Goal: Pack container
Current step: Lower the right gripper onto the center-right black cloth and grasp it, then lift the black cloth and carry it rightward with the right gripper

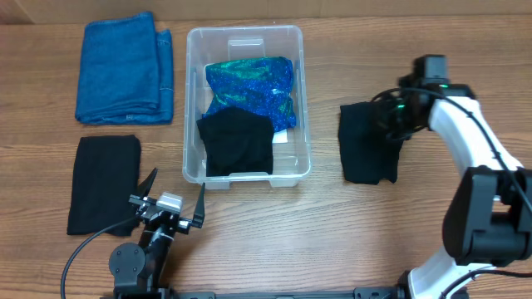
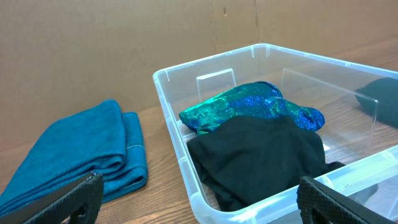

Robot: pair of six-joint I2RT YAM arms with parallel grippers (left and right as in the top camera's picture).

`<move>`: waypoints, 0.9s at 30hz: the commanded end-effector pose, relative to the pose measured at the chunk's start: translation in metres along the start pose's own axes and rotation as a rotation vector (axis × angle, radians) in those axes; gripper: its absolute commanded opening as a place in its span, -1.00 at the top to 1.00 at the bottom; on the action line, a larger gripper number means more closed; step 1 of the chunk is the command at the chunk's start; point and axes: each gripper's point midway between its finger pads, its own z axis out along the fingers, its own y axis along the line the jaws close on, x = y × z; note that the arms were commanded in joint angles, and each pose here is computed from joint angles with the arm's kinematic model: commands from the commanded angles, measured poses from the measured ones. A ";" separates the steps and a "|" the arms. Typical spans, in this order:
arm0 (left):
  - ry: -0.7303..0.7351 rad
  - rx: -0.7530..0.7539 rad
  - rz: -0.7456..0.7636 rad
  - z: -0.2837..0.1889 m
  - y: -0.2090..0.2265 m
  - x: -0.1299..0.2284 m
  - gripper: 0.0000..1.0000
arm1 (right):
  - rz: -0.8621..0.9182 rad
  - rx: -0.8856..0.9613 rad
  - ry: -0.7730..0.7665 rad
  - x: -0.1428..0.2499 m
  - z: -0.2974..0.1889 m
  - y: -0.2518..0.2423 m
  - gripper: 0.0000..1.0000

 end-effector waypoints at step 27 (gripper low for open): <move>-0.002 -0.005 0.019 0.000 0.001 0.000 -1.00 | 0.220 0.320 -0.126 -0.048 0.024 -0.114 0.91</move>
